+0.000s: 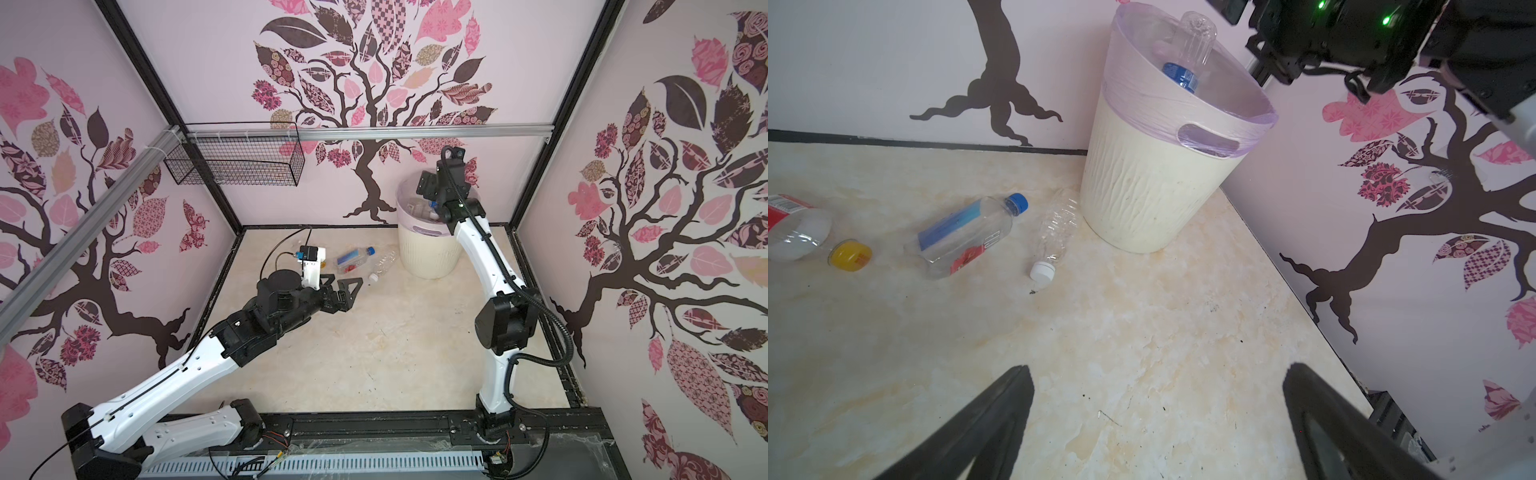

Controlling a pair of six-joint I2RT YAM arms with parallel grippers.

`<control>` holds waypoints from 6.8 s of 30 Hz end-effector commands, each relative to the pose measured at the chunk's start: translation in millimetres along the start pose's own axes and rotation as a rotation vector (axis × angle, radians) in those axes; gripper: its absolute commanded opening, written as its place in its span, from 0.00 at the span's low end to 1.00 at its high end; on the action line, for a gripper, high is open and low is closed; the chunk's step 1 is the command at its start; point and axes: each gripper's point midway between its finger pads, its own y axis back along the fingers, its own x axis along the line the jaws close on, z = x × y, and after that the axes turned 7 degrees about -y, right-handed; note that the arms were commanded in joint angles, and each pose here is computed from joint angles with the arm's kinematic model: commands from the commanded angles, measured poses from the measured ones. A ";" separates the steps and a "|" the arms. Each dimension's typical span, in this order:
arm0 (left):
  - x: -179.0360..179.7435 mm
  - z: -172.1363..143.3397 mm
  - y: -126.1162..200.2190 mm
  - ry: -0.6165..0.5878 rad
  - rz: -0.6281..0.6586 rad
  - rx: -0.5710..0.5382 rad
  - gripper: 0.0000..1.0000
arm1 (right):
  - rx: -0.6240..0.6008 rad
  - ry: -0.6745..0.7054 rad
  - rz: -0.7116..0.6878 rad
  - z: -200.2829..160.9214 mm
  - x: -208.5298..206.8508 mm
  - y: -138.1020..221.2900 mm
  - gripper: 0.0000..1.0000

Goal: Throw the plastic bottles in the bin
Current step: Throw the plastic bottle into the trash bin, then pick up the plastic bottle from the top-center of the table, then throw the plastic bottle into the trash bin.

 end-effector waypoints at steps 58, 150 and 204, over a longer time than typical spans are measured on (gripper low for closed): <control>119.8 -99.5 -198.7 -0.013 0.272 0.558 0.95 | 0.475 -0.115 0.311 -239.1 -54.6 199.3 1.00; 31.3 -114.0 -53.1 0.208 -0.052 0.269 0.28 | 0.621 -0.357 0.650 -231.7 109.5 161.6 0.95; 28.9 -112.7 -36.5 0.205 -0.032 0.262 0.81 | 0.598 -0.234 0.614 -245.0 133.3 135.5 0.40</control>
